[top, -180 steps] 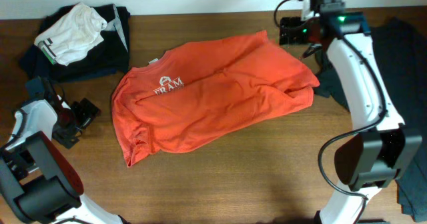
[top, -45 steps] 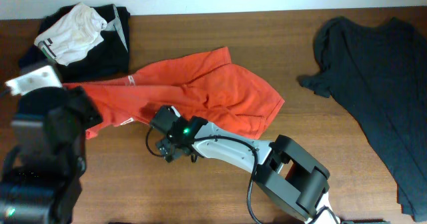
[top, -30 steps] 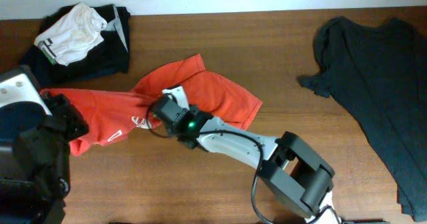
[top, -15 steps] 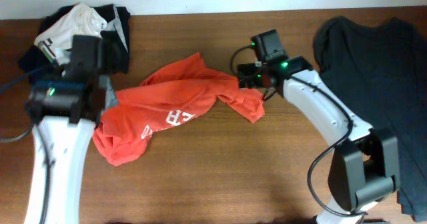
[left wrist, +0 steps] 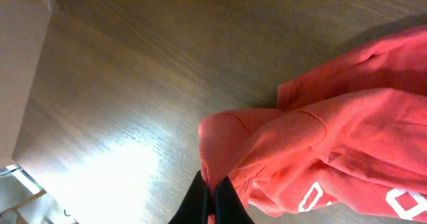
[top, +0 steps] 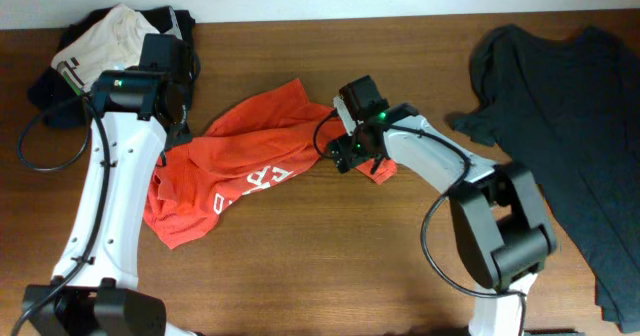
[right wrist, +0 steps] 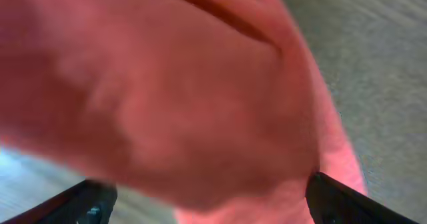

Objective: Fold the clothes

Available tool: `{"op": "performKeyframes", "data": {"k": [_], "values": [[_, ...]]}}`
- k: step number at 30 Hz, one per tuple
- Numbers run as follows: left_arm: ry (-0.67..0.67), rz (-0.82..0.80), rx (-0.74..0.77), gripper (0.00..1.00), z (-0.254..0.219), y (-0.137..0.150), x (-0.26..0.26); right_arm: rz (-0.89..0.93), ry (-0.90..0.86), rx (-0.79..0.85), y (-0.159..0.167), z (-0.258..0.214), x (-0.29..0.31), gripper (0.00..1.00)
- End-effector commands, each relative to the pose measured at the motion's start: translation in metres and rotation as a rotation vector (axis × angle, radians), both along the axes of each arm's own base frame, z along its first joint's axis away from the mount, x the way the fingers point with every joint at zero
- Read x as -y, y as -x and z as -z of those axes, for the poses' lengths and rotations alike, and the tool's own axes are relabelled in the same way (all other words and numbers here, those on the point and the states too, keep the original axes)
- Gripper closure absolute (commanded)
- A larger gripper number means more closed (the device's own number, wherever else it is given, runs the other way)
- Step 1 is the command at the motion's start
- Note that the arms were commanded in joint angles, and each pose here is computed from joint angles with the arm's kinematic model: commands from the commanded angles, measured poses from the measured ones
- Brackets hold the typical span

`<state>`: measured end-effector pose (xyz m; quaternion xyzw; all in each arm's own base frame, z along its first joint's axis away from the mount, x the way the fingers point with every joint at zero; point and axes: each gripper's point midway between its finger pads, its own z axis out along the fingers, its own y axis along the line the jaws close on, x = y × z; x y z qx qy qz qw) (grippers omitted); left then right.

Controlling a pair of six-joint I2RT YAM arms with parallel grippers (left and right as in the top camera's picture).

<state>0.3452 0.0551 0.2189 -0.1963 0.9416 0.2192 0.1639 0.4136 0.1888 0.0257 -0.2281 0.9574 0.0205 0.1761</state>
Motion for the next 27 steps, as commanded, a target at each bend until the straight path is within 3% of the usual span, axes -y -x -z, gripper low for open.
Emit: {"op": "performKeyframes", "data": {"k": [1, 2, 5, 8, 9, 11, 14, 15, 18, 22, 25, 27], "values": [[-0.017, -0.022, 0.014, 1.0, -0.003, -0.001, -0.004, 0.038, 0.082, 0.077, -0.015, -0.002, 0.016, 0.33], [-0.017, -0.022, 0.014, 1.0, -0.003, -0.001, -0.004, 0.057, 0.07, 0.086, -0.018, -0.003, 0.015, 0.54], [-0.018, -0.022, 0.014, 1.0, -0.003, -0.001, -0.004, 0.101, 0.062, 0.11, -0.024, -0.005, 0.016, 0.96], [-0.018, -0.022, 0.014, 1.0, -0.003, -0.001, -0.004, 0.154, 0.111, 0.177, -0.042, -0.023, 0.03, 0.96], [-0.018, -0.022, 0.014, 1.0, -0.003, -0.001, -0.004, 0.183, 0.115, 0.205, -0.054, -0.035, 0.038, 0.93], [-0.017, -0.022, 0.021, 1.0, -0.004, -0.003, -0.004, 0.231, 0.091, 0.26, -0.075, -0.051, 0.052, 0.75], [-0.016, -0.022, 0.023, 0.99, -0.004, -0.003, -0.004, 0.316, 0.084, 0.265, -0.088, -0.044, 0.082, 0.1], [-0.017, -0.022, 0.021, 1.0, -0.004, -0.003, -0.004, 0.356, 0.089, 0.238, -0.084, -0.041, 0.094, 0.02], [-0.016, -0.022, 0.022, 1.0, -0.004, -0.003, -0.004, 0.465, 0.073, 0.177, -0.067, -0.049, 0.11, 0.01], [-0.016, -0.021, 0.019, 1.0, -0.004, -0.002, -0.004, 0.362, -0.041, 0.179, -0.052, -0.086, 0.075, 0.0], [-0.017, -0.021, 0.014, 1.0, -0.003, -0.001, -0.004, 0.074, -0.07, 0.104, -0.025, -0.074, 0.016, 0.09], [-0.017, -0.021, 0.013, 1.0, -0.003, -0.001, -0.004, 0.046, -0.026, 0.072, -0.015, -0.046, 0.006, 0.21]]}}
